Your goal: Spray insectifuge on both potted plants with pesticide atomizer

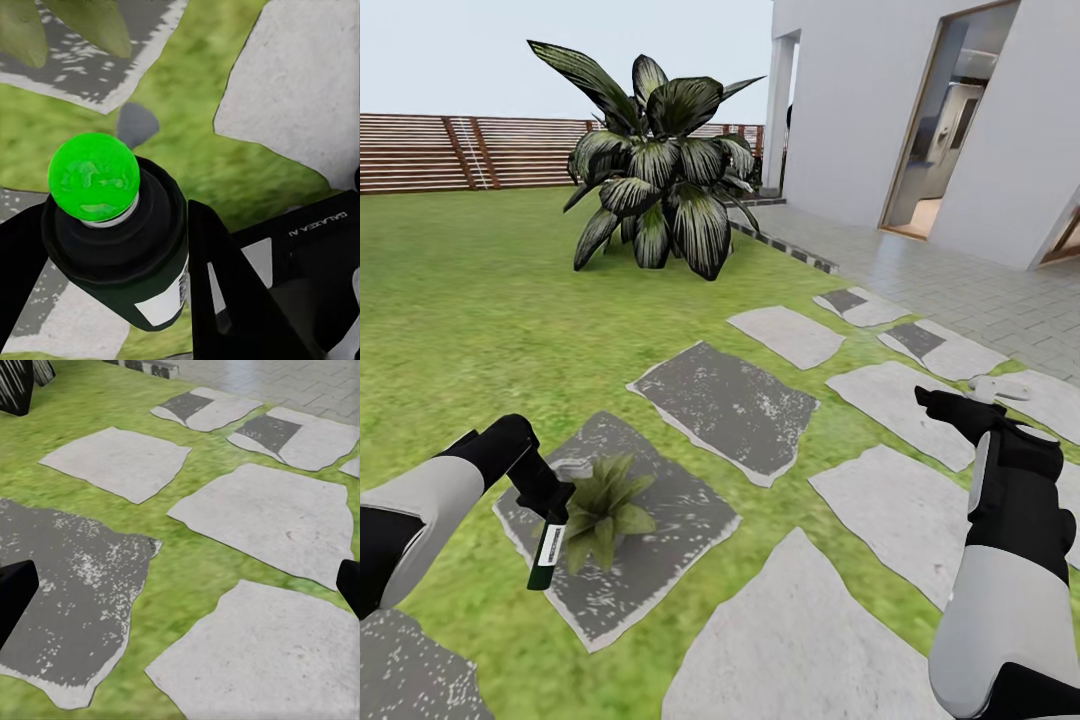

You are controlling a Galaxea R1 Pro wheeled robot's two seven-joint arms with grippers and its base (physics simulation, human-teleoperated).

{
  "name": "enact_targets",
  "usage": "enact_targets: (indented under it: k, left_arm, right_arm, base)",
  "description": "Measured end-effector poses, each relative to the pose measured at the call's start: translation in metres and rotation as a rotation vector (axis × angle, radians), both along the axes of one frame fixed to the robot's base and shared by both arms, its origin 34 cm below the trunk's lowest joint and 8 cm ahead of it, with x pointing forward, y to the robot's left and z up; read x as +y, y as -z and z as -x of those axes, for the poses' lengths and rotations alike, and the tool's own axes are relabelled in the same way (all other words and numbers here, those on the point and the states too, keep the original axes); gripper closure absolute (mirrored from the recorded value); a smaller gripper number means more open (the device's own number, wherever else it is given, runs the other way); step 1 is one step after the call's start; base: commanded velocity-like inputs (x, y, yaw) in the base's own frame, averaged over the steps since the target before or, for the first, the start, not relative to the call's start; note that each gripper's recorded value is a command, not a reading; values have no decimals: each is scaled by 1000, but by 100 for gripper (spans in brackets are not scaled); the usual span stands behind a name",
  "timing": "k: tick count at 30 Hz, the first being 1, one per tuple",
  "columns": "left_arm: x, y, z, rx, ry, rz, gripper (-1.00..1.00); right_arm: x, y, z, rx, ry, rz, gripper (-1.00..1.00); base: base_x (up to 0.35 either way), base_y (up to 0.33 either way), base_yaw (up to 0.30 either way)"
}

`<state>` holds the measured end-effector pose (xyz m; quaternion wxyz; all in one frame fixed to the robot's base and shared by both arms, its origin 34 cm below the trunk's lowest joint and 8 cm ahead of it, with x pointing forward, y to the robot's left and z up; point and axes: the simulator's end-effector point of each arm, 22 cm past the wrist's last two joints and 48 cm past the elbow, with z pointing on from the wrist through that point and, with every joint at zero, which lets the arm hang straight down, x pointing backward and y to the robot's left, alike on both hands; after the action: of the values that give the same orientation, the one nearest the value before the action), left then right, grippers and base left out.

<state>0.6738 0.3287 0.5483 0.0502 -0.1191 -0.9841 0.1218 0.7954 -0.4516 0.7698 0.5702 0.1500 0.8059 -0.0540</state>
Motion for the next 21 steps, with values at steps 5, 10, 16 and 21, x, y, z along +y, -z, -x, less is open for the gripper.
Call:
enact_targets:
  k: [5, 10, 16, 21]
  left_arm:
    - [1, 0, 0, 0, 0, -1, 100]
    - [1, 1, 0, 0, 1, -4, 100]
    - [2, 1, 1, 2, 1, -6, 100]
    - [3, 5, 6, 11, 7, -13, 100]
  right_arm:
    - [1, 0, 0, 0, -1, 0, -100]
    - [1, 0, 0, 0, -2, 0, -100]
    - [1, 0, 0, 1, -1, -1, -100]
    - [0, 0, 0, 0, 0, -1, -100]
  base:
    - [103, 67, 0]
    - [136, 95, 0]
    - [9, 6, 0]
    - [126, 155, 0]
